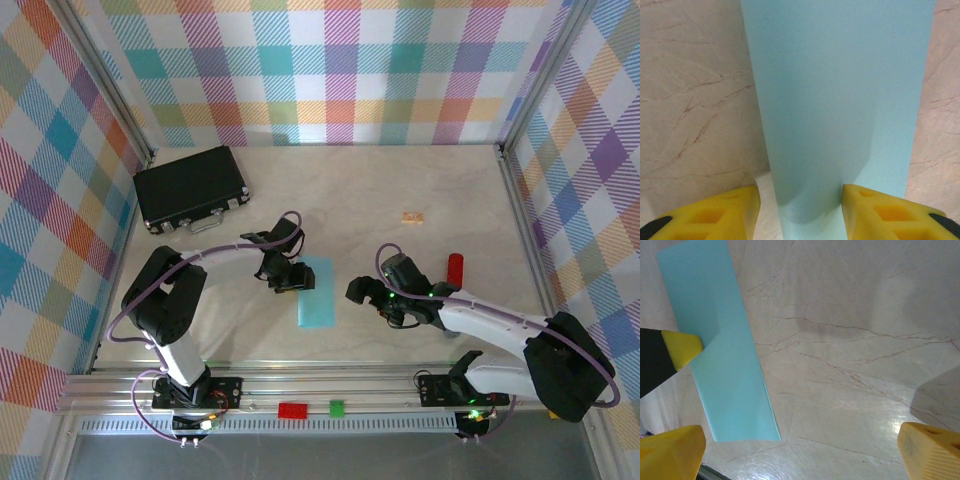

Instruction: Fold a paper plane with a square sheet of paper (pick it up from the middle)

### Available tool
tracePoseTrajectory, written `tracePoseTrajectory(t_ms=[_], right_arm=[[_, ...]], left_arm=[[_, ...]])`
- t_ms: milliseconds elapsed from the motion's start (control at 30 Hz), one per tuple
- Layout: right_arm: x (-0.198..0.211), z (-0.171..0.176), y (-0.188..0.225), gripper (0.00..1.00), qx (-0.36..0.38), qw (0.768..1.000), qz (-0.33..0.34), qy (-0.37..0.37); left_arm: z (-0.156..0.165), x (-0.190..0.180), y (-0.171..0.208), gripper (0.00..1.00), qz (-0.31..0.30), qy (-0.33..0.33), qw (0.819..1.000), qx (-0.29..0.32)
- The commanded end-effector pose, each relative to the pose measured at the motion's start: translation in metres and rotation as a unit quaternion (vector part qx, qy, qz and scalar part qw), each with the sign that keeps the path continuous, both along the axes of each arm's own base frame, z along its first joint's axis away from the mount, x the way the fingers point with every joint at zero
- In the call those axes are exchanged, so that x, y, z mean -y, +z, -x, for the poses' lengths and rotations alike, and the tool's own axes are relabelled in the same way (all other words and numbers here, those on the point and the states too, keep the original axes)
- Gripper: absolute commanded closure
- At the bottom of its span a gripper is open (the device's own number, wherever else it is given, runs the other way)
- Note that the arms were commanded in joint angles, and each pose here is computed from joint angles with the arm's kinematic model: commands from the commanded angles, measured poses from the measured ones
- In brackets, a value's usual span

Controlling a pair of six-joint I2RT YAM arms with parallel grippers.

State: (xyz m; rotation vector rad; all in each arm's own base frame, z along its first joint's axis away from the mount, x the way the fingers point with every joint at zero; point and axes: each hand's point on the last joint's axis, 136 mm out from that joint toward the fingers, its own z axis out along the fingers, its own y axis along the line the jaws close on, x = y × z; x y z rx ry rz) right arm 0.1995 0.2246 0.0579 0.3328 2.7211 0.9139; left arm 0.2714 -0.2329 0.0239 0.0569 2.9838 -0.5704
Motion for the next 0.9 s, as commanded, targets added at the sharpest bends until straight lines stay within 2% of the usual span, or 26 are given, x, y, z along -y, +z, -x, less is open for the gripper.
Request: tracePoseTrajectory(t_ms=[0,867], right_arm=[[-0.008,-0.006,0.01,0.02,0.006,1.0,-0.019,0.0],[-0.005,-0.004,0.003,0.0,-0.006,1.0,-0.014,-0.009]], left_arm=[[0.007,-0.017,-0.018,0.52,-0.046,-0.003,0.999,-0.023],[0.011,-0.03,-0.046,0.49,-0.078,0.022,0.996,-0.035]])
